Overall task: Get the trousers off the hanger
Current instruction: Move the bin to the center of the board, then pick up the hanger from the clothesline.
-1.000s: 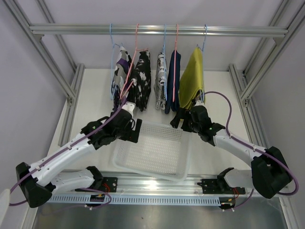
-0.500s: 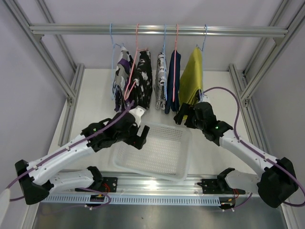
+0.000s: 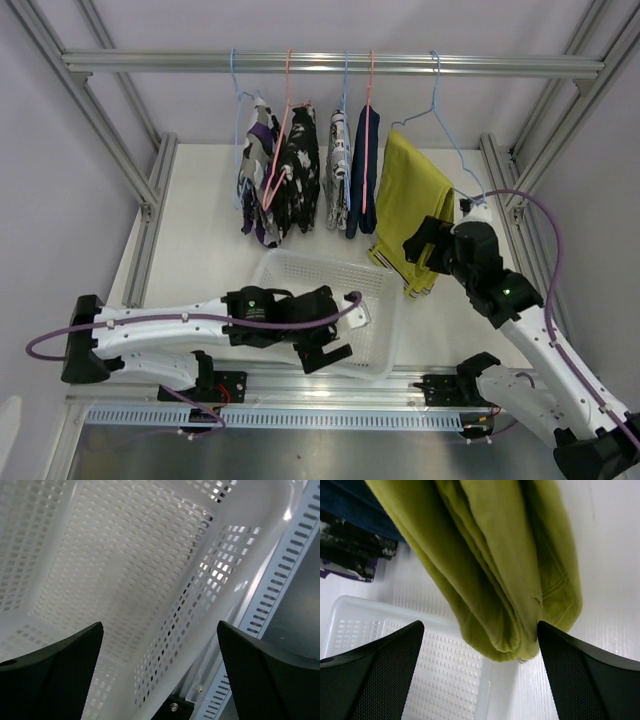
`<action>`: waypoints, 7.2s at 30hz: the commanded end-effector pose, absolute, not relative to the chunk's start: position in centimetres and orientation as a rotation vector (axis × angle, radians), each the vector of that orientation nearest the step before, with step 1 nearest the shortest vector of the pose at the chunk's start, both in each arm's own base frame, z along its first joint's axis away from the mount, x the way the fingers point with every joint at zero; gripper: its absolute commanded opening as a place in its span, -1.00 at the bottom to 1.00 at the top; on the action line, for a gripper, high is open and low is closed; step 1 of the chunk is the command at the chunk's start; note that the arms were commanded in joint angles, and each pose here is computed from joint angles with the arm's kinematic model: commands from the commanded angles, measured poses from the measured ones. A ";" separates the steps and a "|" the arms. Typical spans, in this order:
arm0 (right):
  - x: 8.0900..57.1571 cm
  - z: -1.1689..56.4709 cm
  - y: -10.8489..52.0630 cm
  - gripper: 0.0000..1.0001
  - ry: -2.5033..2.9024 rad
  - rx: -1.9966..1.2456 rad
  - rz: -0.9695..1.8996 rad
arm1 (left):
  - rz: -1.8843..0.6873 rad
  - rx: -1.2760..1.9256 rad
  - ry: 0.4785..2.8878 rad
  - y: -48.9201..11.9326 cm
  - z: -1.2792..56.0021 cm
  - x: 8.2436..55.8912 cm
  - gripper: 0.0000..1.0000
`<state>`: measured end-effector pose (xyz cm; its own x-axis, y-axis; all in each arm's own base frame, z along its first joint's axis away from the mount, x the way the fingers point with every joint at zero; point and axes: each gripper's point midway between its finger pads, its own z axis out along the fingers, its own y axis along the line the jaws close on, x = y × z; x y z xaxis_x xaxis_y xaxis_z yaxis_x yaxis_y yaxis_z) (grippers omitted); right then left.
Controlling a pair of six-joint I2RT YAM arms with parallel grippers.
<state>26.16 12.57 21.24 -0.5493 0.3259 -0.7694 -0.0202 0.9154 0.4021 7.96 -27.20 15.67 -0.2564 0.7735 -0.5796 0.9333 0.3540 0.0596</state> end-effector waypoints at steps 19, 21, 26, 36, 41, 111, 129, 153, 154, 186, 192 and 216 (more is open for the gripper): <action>24.7 22.5 10.0 0.99 2.087 0.202 0.432 | -0.123 1.779 2.047 -29.6 7.9 6.7 0.99; 24.2 23.0 9.6 0.99 2.074 0.203 0.431 | -0.122 1.790 2.038 -29.7 8.0 6.3 0.99; 23.6 23.6 9.2 0.99 2.055 0.191 0.424 | -0.068 1.702 2.005 -30.1 9.7 7.7 0.99; 23.1 26.1 8.6 0.98 2.019 0.186 0.414 | 0.029 1.492 2.071 -30.4 12.3 11.4 0.99; 23.7 26.8 6.9 0.99 2.042 0.231 0.283 | -0.013 1.397 2.052 -30.0 15.8 12.8 0.99; 21.6 26.0 6.4 0.99 2.042 0.185 0.307 | 0.178 1.133 2.538 -23.2 9.5 10.2 -0.99; 21.4 26.1 6.7 0.99 2.020 0.168 0.336 | 0.105 0.592 2.683 -18.5 11.1 12.0 -0.99; 21.5 26.0 6.7 0.99 2.020 0.171 0.332 | 0.036 0.750 2.733 -21.3 9.5 12.2 0.00; 21.5 26.0 6.7 0.99 2.023 0.170 0.330 | 0.035 0.755 2.730 -21.4 9.5 12.2 0.04; 22.6 28.6 9.2 0.99 2.048 0.067 0.433 | -0.226 -0.030 1.813 -11.9 38.4 21.9 0.99; 22.8 28.0 9.5 0.99 2.071 0.056 0.434 | -0.216 -0.204 1.750 -8.2 42.5 25.2 0.99; 23.5 25.3 9.9 0.99 2.119 0.019 0.404 | -0.847 0.103 1.908 -12.9 40.5 39.8 0.34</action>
<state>23.11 9.67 24.97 -0.5765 0.1862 -0.7956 -0.1173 0.9447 0.3062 40.06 -12.25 38.35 -0.5263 -0.2993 -0.7959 0.2981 0.8117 -0.5024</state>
